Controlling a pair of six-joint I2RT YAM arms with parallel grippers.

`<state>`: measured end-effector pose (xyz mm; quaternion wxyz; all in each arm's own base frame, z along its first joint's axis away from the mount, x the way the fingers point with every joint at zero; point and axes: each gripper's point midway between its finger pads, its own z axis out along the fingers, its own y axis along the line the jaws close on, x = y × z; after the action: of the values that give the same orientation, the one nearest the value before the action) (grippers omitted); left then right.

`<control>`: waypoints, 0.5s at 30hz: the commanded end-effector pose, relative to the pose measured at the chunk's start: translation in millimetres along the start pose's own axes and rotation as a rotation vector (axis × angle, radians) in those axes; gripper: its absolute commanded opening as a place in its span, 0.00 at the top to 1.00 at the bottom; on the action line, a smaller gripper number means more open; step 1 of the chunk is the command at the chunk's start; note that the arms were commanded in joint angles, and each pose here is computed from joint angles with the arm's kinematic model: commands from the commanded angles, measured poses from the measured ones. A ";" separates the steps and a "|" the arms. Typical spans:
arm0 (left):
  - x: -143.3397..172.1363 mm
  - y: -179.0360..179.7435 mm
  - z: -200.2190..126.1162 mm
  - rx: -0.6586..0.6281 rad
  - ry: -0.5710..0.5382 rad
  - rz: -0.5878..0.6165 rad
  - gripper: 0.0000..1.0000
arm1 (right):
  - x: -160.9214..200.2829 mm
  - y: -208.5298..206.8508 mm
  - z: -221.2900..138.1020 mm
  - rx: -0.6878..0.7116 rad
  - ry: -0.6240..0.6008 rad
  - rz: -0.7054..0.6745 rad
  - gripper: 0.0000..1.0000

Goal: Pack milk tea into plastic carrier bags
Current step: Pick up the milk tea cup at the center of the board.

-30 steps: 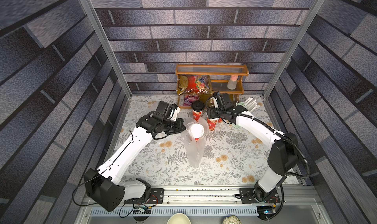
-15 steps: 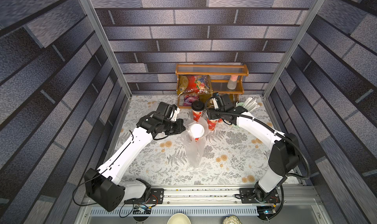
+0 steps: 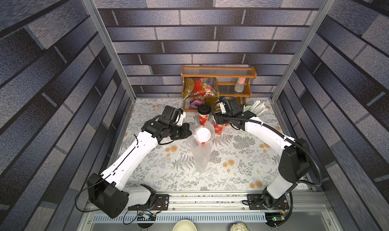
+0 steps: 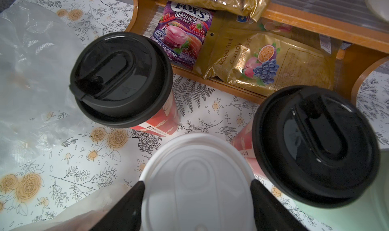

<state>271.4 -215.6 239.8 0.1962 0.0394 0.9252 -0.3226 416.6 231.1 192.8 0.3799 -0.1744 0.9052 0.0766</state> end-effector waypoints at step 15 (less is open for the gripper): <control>4.1 -2.6 -7.8 0.005 -0.014 -0.009 1.00 | 35.9 -7.5 4.6 0.028 0.112 -0.053 0.25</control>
<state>270.5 -214.6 241.5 0.1990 0.0374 0.9245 -0.3231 416.0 229.9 191.3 0.3811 -0.1885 0.9026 0.0676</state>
